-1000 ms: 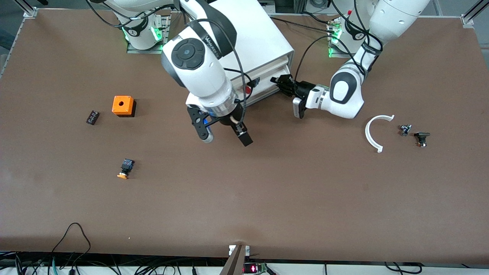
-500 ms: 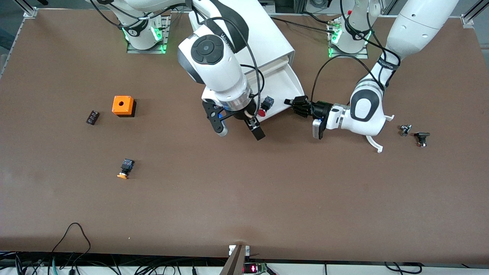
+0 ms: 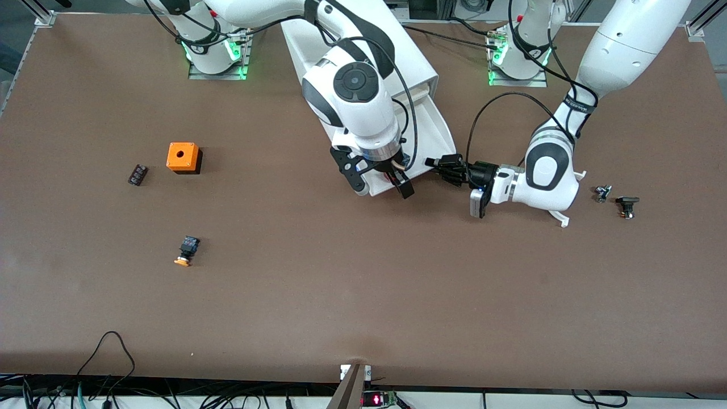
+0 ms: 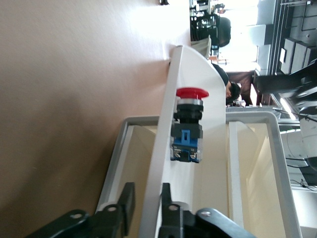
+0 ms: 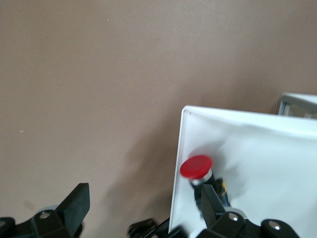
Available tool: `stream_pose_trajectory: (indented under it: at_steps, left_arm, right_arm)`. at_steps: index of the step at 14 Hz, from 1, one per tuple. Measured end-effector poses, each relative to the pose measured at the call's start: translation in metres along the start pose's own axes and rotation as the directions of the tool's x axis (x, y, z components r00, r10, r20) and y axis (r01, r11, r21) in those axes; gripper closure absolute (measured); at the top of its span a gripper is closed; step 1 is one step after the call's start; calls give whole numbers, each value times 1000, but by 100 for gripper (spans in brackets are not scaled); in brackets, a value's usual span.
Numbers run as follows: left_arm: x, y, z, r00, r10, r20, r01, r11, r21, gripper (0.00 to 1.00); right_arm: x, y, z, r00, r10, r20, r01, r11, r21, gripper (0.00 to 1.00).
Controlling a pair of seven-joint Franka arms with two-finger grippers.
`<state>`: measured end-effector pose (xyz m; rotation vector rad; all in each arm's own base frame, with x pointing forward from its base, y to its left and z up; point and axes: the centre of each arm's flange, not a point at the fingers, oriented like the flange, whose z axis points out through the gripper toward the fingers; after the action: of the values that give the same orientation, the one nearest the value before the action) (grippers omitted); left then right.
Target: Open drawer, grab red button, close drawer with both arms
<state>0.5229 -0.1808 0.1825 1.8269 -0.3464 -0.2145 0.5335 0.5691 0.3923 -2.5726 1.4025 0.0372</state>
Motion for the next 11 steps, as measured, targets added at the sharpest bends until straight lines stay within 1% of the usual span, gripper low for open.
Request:
stream_pose_trajectory:
  at_steps: [1, 2, 3, 4, 5, 6, 7, 9, 10, 11]
  left_arm:
    - [2, -1, -8, 1000, 3, -10, -2, 1000, 3, 56]
    - [4, 0, -17, 1000, 9, -18, -9, 1000, 1, 45]
    - [8, 3, -26, 1000, 17, -18, -17, 1000, -7, 36]
    - [13, 8, -36, 1000, 12, -5, -12, 1000, -6, 23]
    - [18, 14, -47, 1000, -7, 13, 7, 1000, -3, 14]
    - [25, 25, -59, 999, -36, 38, 36, 999, -6, 3]
    - [32, 35, -70, 996, -67, 58, 67, 998, -8, 0]
    - [43, 50, -87, 990, -120, 79, 119, 993, 15, 0]
    - [45, 54, -92, 986, -143, 84, 141, 989, 32, 0]
    - [47, 58, -95, 982, -171, 85, 167, 985, 46, 0]
  right_arm:
    - [-5, 4, 13, 999, -38, -19, 37, 999, -16, 0]
    - [-12, 10, 26, 998, -64, -29, 63, 997, -36, 0]
    - [-20, 15, 37, 996, -82, -32, 80, 995, -53, 0]
    - [-28, 20, 47, 995, -95, -32, 93, 993, -67, 0]
    - [-35, 23, 53, 994, -106, -31, 103, 992, -77, 0]
    - [-43, 27, 58, 993, -116, -30, 113, 990, -83, 0]
    - [-50, 29, 59, 992, -126, -28, 123, 989, -85, 0]
    - [-61, 34, 58, 990, -141, -26, 139, 986, -90, 1]
    - [-65, 36, 59, 989, -147, -27, 143, 984, -101, 7]
    - [-66, 38, 59, 988, -149, -28, 146, 983, -110, 7]
